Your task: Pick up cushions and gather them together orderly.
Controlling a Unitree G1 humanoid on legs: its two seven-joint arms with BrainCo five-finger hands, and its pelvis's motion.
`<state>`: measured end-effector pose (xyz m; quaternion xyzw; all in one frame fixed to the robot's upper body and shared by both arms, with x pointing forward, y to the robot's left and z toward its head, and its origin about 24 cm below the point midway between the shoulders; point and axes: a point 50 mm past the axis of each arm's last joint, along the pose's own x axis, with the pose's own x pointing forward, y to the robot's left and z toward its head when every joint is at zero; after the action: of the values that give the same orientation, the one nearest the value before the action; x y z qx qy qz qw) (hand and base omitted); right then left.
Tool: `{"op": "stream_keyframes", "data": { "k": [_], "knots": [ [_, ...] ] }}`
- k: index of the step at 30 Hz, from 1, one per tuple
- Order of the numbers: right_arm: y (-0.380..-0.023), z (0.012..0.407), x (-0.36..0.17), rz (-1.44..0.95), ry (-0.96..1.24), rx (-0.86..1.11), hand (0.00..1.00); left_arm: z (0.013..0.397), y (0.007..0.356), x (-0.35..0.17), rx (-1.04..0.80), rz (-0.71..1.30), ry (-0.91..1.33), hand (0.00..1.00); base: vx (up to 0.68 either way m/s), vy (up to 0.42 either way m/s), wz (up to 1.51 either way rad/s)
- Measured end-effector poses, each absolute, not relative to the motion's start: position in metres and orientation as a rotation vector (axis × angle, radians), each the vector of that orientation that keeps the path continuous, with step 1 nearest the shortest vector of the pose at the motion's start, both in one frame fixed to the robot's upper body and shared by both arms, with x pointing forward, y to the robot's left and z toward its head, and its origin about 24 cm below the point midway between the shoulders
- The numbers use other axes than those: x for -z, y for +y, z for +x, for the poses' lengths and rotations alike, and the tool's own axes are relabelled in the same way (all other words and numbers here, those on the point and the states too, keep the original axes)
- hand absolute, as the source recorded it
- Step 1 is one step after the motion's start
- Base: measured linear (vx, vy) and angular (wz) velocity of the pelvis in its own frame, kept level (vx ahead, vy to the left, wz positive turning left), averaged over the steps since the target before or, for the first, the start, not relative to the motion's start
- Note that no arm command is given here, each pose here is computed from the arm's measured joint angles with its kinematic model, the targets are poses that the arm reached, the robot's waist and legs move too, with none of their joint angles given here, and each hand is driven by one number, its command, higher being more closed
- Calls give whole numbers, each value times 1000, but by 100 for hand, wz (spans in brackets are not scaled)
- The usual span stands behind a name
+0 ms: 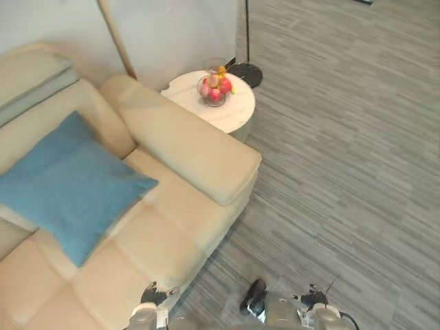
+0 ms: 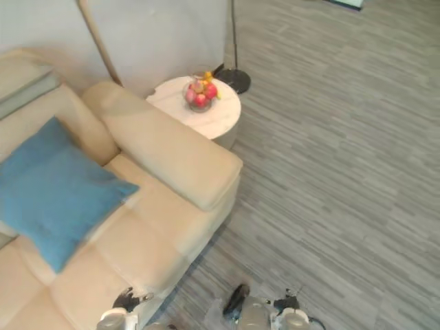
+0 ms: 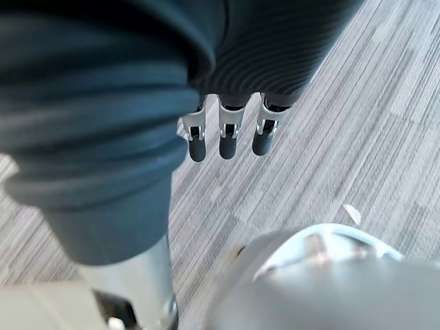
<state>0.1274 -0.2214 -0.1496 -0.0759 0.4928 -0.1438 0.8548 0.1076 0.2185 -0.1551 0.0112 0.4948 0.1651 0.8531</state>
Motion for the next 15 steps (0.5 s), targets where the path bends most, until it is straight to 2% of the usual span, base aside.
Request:
{"op": "stream_keyframes", "data": {
  "k": [3,6,12,15],
  "knots": [
    [-222,125,151,-159,1052,304,0,110,216,154,-398,-65,1014,0,81,-265,-123],
    [-225,121,152,-149,1067,322,0,116,205,153,-390,-119,985,0,171,-62,-173],
    [-228,108,155,-128,1097,372,0,122,188,154,-348,-158,977,0,189,62,-143],
    [-225,102,155,-91,1084,404,0,122,191,154,-363,-170,975,0,236,108,-77]
  ]
}}
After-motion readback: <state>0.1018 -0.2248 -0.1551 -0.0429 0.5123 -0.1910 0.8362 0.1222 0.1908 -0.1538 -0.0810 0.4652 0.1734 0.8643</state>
